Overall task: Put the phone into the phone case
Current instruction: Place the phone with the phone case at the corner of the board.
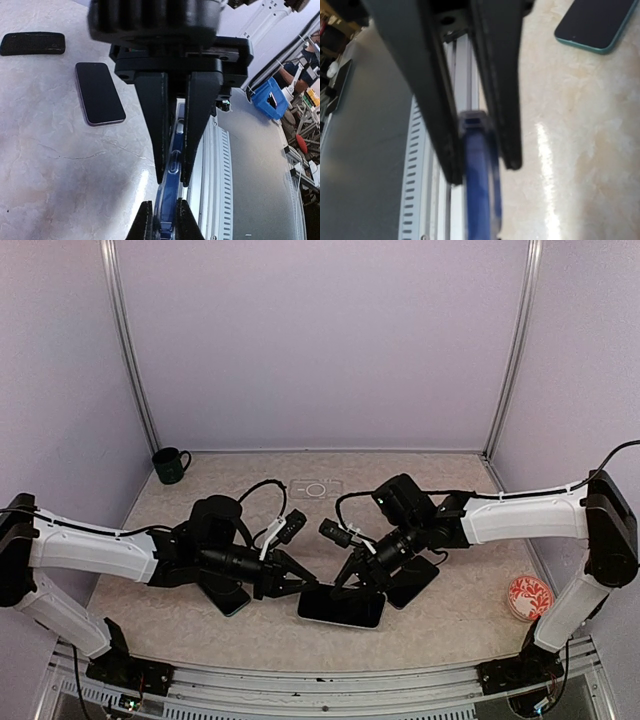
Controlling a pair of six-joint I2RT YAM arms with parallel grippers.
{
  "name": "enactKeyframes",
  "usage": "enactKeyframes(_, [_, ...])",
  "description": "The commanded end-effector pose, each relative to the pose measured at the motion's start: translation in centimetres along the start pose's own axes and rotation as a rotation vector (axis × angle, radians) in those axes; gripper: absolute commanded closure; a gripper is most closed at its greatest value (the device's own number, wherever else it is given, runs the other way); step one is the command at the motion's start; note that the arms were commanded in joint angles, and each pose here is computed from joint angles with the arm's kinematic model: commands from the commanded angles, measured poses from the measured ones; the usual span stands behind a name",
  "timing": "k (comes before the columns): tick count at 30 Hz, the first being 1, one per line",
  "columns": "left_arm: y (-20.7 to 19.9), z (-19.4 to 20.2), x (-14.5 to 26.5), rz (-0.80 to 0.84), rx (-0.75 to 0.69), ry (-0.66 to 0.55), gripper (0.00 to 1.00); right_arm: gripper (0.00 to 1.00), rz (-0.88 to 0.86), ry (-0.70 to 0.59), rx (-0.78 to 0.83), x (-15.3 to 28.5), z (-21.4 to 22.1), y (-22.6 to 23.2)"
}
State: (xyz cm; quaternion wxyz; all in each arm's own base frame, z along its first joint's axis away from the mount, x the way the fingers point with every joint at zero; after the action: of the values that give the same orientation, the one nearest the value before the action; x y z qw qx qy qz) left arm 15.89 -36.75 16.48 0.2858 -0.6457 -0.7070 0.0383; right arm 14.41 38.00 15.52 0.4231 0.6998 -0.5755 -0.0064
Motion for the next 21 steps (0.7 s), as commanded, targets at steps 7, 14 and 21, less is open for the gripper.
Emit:
enactKeyframes(7, [0.3,-1.3,0.0,-0.046,-0.026,-0.045,0.83,1.0,-0.013,-0.015,0.018,-0.1,-0.3,0.6])
enactKeyframes(14, [0.4,-2.1,1.1,-0.09,-0.03,-0.097,0.31,1.0,0.037,-0.036,0.012,0.3,-0.7,-0.1])
enactKeyframes(21, [0.9,-3.0,3.4,-0.156,-0.024,-0.186,0.01,1.0,0.098,-0.071,0.002,1.0,-1.6,-1.1])
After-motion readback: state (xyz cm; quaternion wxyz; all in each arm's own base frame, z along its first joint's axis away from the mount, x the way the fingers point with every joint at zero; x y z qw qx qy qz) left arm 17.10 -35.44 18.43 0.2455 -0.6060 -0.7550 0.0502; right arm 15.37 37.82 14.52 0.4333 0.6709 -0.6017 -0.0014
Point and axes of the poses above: each gripper's point midway between its finger pads, its own x axis back along the fingers, its own y axis along the line the jaws close on, z = x × y, the point moved 1 cm from there along x, back along the fingers, and after that the axes turned 4 degrees about -x, right-handed, at the moved point
